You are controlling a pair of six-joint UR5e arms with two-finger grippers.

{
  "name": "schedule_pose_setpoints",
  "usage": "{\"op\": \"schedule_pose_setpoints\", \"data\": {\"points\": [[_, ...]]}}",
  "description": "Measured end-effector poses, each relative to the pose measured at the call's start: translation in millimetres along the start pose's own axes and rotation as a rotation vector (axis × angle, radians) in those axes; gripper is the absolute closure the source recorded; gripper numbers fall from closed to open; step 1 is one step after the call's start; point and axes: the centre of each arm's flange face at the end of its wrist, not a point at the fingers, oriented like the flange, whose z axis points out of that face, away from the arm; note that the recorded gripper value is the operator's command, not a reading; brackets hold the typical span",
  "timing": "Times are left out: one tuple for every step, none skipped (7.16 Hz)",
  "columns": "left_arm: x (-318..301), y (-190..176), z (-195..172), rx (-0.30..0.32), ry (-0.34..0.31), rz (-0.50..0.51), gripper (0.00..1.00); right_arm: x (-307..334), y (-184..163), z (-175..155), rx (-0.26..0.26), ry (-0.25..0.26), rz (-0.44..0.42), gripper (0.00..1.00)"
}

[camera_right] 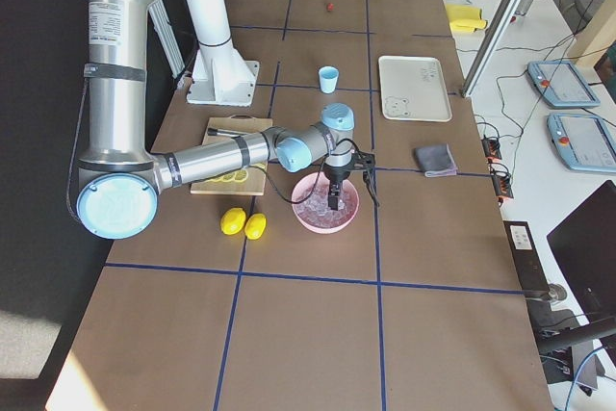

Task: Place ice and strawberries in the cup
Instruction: 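Lower the right gripper into the bowl and grasp an ice cube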

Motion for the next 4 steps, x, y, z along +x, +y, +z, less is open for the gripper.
{"op": "schedule_pose_setpoints", "data": {"points": [[0.0,0.0,0.0,0.0,0.0,0.001,0.0,0.7,-1.0,2.8,-0.002,0.002,0.0,0.21],[0.0,0.0,0.0,0.0,0.0,0.001,0.0,0.9,-2.1,4.6,-0.002,0.003,0.0,0.22],[0.0,0.0,0.0,0.0,0.0,0.001,0.0,0.4,-2.9,5.0,-0.001,0.002,0.0,0.28],[0.0,0.0,0.0,0.0,0.0,0.001,0.0,-0.5,-3.4,4.8,0.0,0.001,-0.001,0.41]]}}
